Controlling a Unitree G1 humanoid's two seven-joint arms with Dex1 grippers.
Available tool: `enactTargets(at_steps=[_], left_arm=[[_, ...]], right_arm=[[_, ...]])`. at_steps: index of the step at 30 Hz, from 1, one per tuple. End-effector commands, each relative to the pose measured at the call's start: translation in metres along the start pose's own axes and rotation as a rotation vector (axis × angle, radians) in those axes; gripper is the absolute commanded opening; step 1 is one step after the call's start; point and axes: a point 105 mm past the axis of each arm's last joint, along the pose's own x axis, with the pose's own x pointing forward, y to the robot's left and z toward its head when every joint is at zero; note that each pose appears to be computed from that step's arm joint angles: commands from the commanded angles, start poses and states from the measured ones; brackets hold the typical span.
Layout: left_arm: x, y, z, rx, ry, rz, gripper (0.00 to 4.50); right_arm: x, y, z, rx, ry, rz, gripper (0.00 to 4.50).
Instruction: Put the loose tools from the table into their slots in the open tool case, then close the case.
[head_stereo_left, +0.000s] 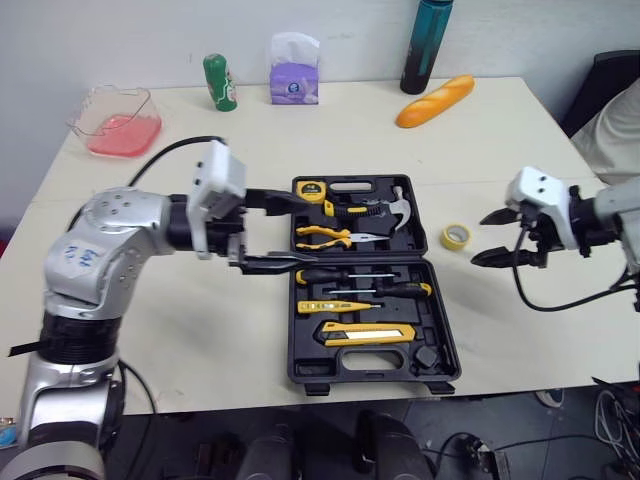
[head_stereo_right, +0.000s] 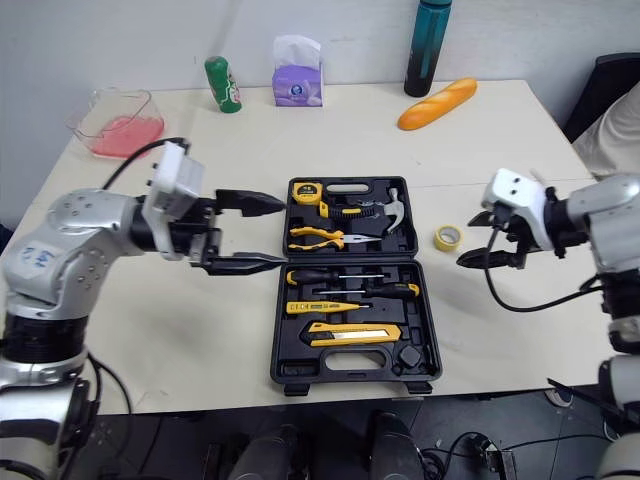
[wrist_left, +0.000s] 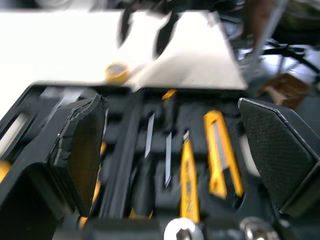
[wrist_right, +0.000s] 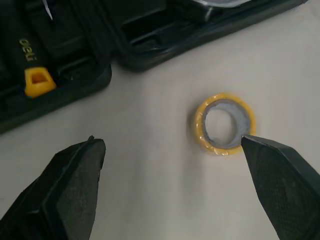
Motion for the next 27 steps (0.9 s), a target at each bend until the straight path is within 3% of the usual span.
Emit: enactTargets(at_steps=[1,14,17,24,27], left_arm=[[0.008,-0.001,0.013,0.038,-0.04,-0.032,4.46],[0.019,0.002,0.007,0.043,-0.052,-0.045,4.46],[0.02,0.008,0.008,0.05,-0.063,-0.008,4.5],[0.02,0.007,0.006,0.051,-0.059,-0.002,4.5],[0.02,0.003,0.006,0.045,-0.056,-0.022,4.5]], right_arm=[[0.0,-0.01,0.001,-0.011,0.042,-0.008,4.5],[0.038,-0.014,0.0,-0.033,0.13,0.021,4.5],[0.042,-0.021,-0.003,-0.062,0.148,-0.044,3.76],[0.028,-0.02,0.0,-0.119,0.125,-0.022,0.12],[0.01,-0.014,0.01,-0.164,0.058,0.011,0.05]])
